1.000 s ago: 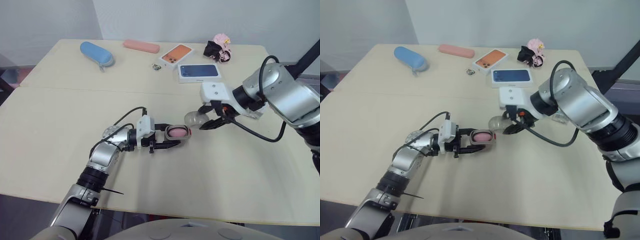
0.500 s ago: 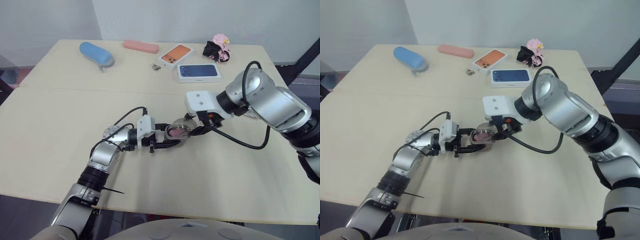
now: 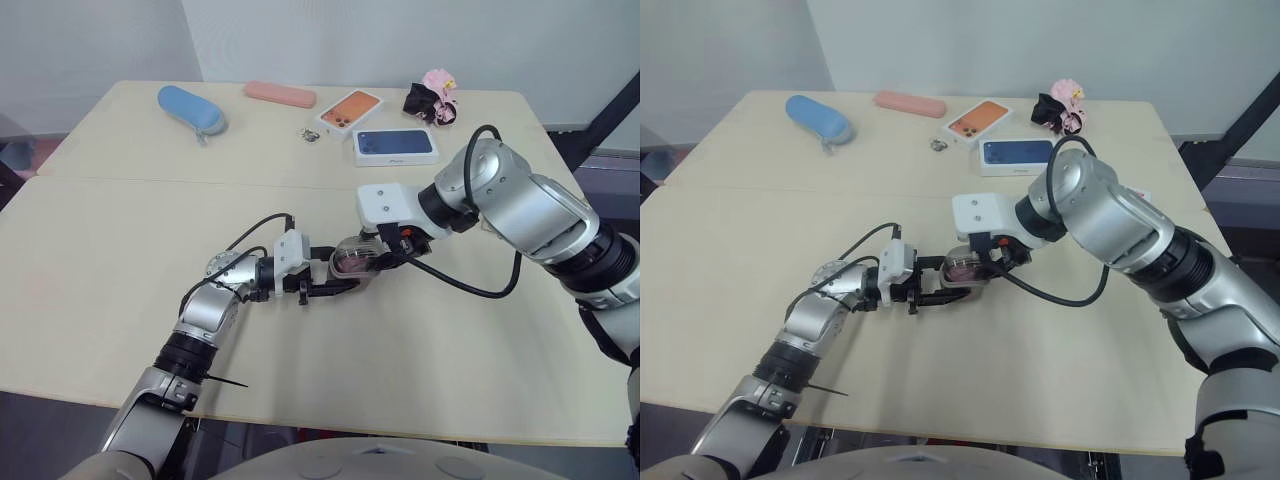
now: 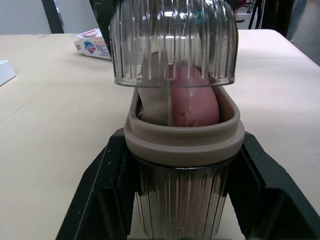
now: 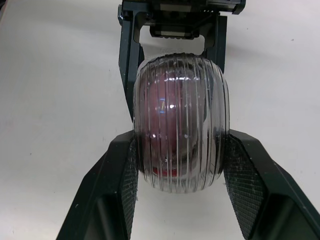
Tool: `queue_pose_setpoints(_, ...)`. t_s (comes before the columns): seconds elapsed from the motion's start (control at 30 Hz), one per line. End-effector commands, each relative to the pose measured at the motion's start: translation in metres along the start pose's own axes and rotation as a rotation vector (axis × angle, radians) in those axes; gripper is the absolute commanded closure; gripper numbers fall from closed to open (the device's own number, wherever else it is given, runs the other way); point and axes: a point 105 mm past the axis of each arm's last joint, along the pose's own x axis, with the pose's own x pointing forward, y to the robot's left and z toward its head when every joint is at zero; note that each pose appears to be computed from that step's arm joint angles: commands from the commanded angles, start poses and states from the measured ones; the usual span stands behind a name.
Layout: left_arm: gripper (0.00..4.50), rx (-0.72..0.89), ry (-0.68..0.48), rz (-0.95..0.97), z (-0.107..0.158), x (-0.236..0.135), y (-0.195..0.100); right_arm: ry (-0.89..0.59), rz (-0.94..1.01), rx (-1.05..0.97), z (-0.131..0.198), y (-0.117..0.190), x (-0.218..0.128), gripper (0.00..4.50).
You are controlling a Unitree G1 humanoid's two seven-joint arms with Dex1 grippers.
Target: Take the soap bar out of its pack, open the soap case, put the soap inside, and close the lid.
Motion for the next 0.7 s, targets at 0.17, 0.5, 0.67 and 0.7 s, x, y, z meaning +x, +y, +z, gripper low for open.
queue_pose_setpoints(0.17,2.57,0.036,-0.033,0.012,0.01,0.0,0.003,0.033,0.03,0.022,0.002,0.007,0.004,2.54)
queue_pose_setpoints(0.5,2.57,0.035,-0.031,0.012,0.01,0.0,0.003,0.034,0.042,0.031,0.005,0.011,0.005,2.54)
queue_pose_setpoints(0.67,2.57,0.035,-0.032,0.014,0.01,0.0,0.003,0.033,0.041,0.051,0.002,0.01,0.01,2.54)
queue_pose_setpoints(0.7,2.57,0.036,-0.031,0.015,0.01,0.0,0.003,0.034,0.042,0.052,0.002,0.01,0.012,2.54)
